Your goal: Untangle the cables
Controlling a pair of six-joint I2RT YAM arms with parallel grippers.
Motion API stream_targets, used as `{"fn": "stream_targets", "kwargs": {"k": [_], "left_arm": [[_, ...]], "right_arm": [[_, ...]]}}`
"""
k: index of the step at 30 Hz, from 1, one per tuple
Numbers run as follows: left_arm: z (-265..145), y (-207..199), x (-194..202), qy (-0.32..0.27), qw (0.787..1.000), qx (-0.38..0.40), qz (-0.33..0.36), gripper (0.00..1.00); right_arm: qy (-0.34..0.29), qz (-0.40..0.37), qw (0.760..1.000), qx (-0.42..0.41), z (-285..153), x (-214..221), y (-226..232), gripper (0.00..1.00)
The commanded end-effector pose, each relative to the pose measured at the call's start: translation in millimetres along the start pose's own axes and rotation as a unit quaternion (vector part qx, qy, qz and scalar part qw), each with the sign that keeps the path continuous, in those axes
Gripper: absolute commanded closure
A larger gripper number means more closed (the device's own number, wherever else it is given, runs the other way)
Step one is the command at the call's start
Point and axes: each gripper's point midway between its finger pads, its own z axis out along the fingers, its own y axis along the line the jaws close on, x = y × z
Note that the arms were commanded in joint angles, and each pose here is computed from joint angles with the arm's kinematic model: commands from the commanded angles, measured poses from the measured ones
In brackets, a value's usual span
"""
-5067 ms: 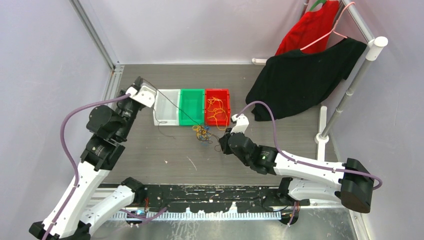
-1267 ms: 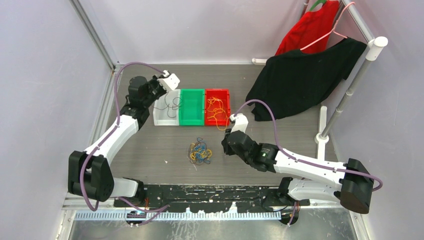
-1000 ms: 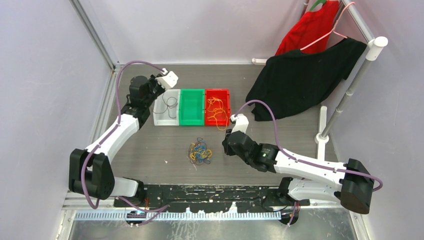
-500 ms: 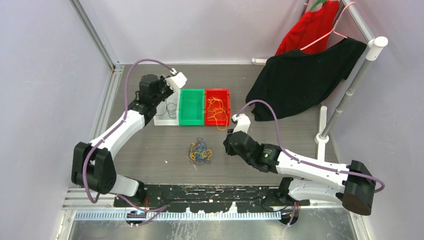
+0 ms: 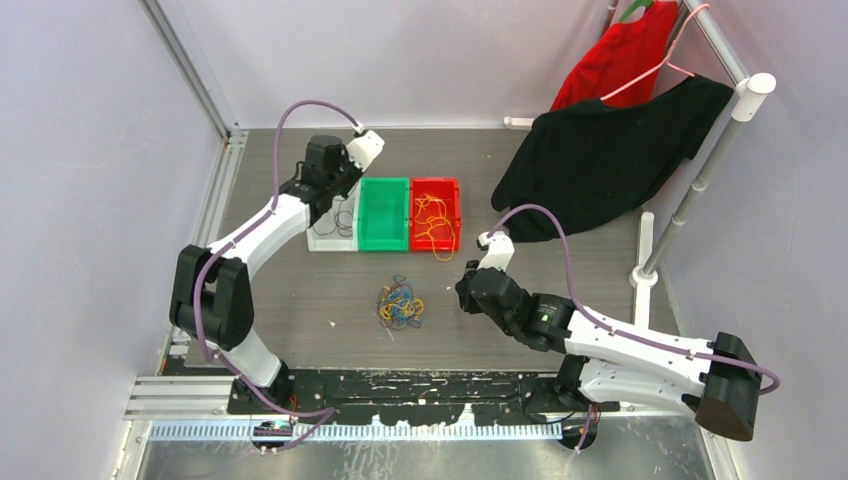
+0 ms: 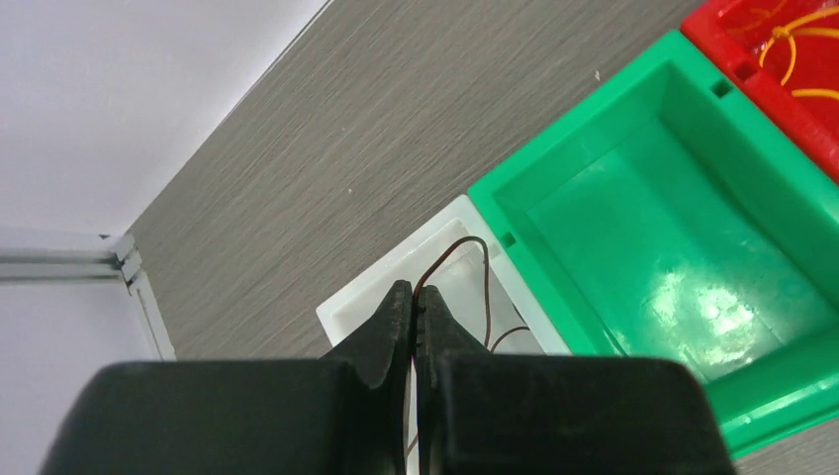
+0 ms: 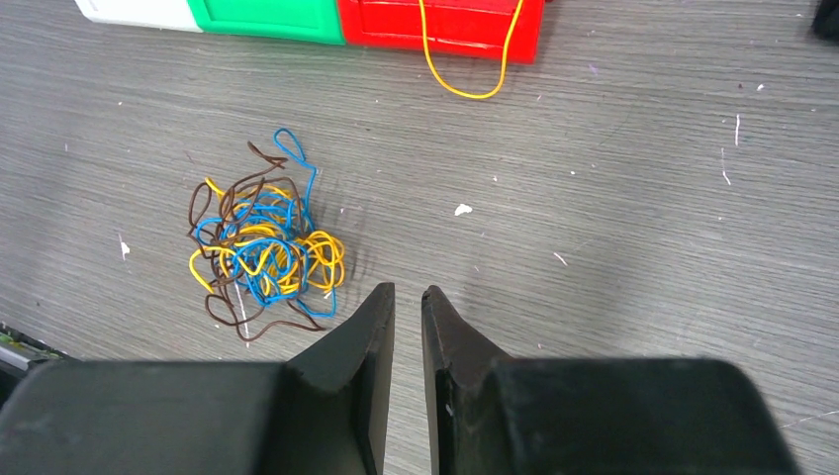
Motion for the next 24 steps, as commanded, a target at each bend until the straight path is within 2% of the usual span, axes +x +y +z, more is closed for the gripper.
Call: {"fn": "stream_targets", "kwargs": {"k": [1, 5, 10, 16, 20, 24], "left_arm": [[-6, 24, -10, -0.006, 0.997, -0.033, -0.066, 1.0], [1, 32, 22, 0.033, 0.997, -0.052, -0.052, 1.0], [11, 28, 44, 0.041, 0.997, -0.056, -0.018, 1.0], [28, 15, 37, 0.034, 0.999, -0.032, 0.011, 1.0], [38, 1, 46, 0.066, 0.998, 0.006, 0.023, 1.0], [48, 2, 44, 0.061, 0.998, 0.004, 0.032, 0.99]], "right_arm": [[-0.02, 0.013, 1.0, 0.003, 2, -14, 5, 0.78], [-0.018, 0.009, 1.0, 0.003, 2, -16, 7, 0.78], [-0.022, 0.012, 1.0, 0.0, 1, -20, 10, 0.78], [-0.021, 0.01, 1.0, -0.008, 1, -26, 18, 0.77], [-0.017, 0.003, 1.0, -0.008, 2, -30, 22, 0.78], [-0.025, 0.008, 1.0, -0.011, 1, -35, 24, 0.78]]}}
